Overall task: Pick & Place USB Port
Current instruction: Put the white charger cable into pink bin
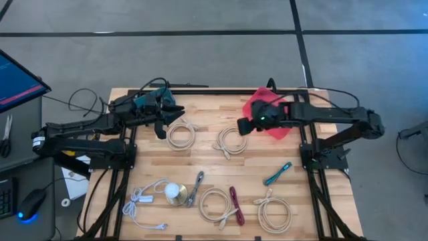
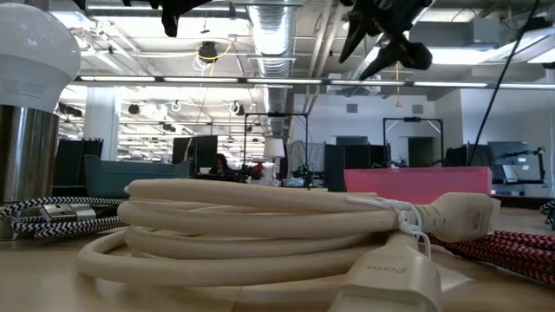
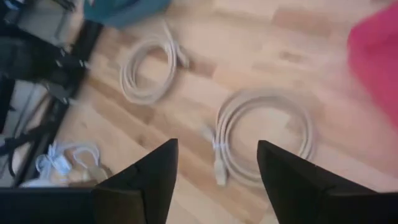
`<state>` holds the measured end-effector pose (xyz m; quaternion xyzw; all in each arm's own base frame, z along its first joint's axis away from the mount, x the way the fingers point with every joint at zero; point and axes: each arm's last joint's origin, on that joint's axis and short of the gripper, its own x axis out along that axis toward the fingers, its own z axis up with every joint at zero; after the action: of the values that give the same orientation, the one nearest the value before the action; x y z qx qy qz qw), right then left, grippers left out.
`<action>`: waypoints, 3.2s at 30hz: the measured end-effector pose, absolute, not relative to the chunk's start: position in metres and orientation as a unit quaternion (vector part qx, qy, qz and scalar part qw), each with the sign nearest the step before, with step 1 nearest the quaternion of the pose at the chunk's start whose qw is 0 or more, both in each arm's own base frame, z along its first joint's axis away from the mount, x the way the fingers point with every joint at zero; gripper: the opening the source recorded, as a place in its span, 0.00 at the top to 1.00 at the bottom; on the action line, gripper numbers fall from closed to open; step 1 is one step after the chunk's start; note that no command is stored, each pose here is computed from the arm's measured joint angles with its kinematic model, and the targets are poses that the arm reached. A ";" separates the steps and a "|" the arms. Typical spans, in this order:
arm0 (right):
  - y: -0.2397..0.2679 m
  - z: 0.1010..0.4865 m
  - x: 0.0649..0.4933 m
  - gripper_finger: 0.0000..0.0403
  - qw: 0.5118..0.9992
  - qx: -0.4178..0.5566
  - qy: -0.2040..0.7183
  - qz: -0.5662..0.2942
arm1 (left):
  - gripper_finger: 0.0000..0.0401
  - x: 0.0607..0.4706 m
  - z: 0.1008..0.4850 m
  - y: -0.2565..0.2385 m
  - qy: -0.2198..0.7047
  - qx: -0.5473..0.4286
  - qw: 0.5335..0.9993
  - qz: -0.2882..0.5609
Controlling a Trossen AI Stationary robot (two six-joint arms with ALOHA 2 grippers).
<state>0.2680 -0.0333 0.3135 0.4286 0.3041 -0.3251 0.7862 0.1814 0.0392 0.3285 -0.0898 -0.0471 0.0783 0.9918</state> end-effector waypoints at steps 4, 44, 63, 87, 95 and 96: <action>-0.032 0.298 0.280 0.47 0.765 0.441 0.333 -0.331 | 0.77 0.181 0.328 0.039 -0.047 -0.090 0.992 0.078; -0.038 0.170 0.329 0.55 0.635 0.379 0.501 -0.450 | 0.77 0.181 0.328 0.039 -0.047 -0.090 0.992 0.078; -0.040 0.170 0.327 0.56 0.629 0.373 0.487 -0.478 | 0.77 0.181 0.328 0.039 -0.046 -0.090 0.992 0.078; -0.022 0.137 0.339 0.63 0.629 0.340 0.520 -0.468 | 0.77 0.181 0.327 0.039 -0.038 -0.091 0.992 0.079; -0.022 0.140 0.338 0.89 0.631 0.341 0.521 -0.463 | 0.77 0.181 0.327 0.039 -0.039 -0.090 0.992 0.079; -0.022 0.140 0.339 0.92 0.632 0.339 0.522 -0.462 | 0.77 0.181 0.327 0.039 -0.039 -0.090 0.992 0.079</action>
<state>0.3385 -0.0219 0.1398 0.3395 0.5219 -0.4618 0.6318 0.1815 0.0392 0.3269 -0.0903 -0.0386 0.0789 0.9920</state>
